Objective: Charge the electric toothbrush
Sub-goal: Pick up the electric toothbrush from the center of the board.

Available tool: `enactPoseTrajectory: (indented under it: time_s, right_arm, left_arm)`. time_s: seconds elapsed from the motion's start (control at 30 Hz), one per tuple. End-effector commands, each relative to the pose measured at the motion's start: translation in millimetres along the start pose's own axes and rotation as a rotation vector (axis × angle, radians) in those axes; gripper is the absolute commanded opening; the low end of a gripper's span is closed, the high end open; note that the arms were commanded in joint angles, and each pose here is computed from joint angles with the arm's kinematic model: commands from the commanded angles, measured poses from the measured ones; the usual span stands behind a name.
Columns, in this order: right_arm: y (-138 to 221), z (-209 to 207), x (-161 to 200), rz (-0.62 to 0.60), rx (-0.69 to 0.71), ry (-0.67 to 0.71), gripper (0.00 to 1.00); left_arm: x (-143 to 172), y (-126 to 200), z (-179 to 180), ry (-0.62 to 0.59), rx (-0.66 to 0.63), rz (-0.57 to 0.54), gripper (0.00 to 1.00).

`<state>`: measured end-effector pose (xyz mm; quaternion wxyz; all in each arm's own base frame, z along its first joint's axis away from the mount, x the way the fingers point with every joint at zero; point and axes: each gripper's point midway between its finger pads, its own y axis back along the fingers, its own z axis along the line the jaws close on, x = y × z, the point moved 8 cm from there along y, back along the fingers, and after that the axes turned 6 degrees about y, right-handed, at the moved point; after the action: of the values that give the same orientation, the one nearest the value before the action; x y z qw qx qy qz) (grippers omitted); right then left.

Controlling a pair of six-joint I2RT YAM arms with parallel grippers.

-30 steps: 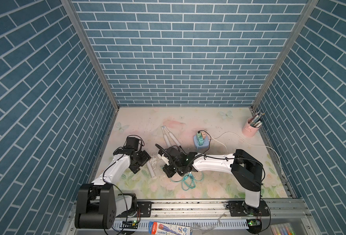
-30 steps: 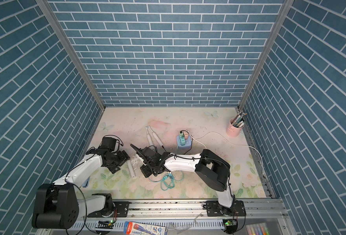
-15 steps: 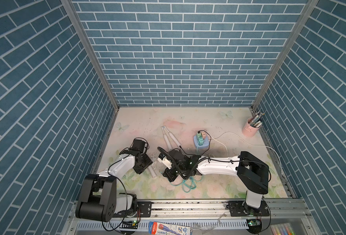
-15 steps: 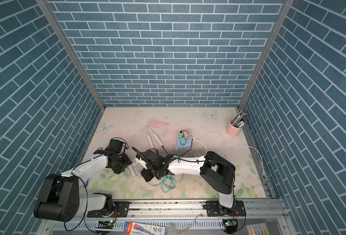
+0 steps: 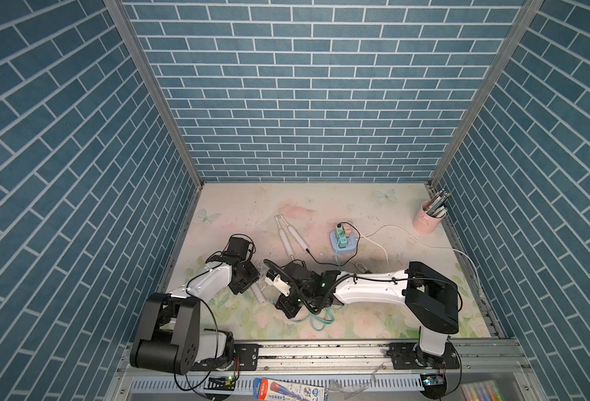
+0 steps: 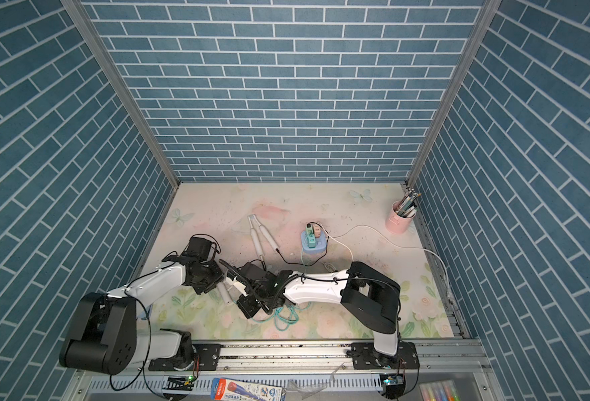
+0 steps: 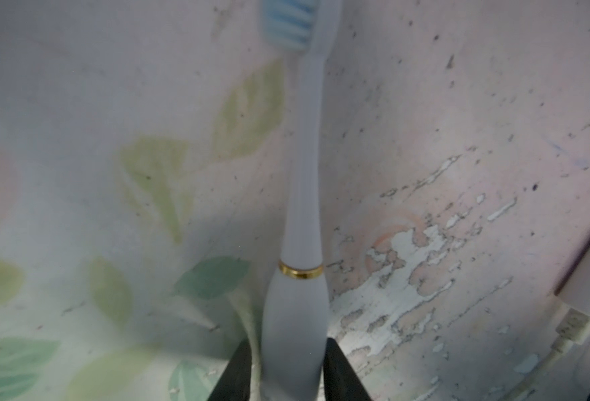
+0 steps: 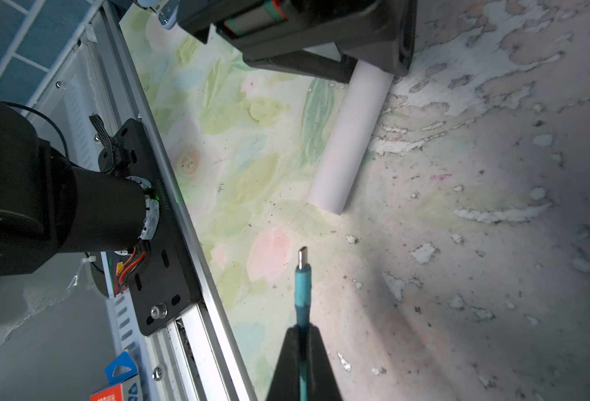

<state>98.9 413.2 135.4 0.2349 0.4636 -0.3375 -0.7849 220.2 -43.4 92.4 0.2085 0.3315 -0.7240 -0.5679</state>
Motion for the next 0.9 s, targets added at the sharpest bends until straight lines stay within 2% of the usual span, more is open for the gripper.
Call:
enactPoseTrajectory:
  time_s: [0.0, 0.3, 0.33, 0.43, 0.53, 0.6, 0.87]
  right_arm:
    - [0, 3, 2, 0.02, 0.026, 0.026, 0.0]
    - [-2, 4, 3, 0.022, 0.029, 0.025, 0.0]
    - [-3, 4, 3, 0.022, 0.026, 0.027, 0.0]
    - [-5, 5, 3, 0.029, 0.029, 0.029, 0.0]
    - [-7, 5, 4, 0.045, 0.053, 0.039, 0.0]
    - [-7, 4, 5, 0.043, 0.066, 0.041, 0.0]
    - [-1, -2, 4, 0.019, 0.14, 0.024, 0.0]
  left_arm:
    - [12, -17, 16, -0.001, -0.064, 0.061, 0.3]
    - [14, -23, 18, -0.006, -0.074, 0.076, 0.35]
    - [15, -25, 19, -0.007, -0.075, 0.08, 0.34]
    - [16, -29, 20, -0.008, -0.078, 0.098, 0.19]
    - [17, -28, 17, -0.003, -0.062, 0.114, 0.1]
    - [17, -22, 13, 0.004, -0.035, 0.115, 0.0]
    - [18, 15, 3, 0.076, 0.071, 0.085, 0.0]
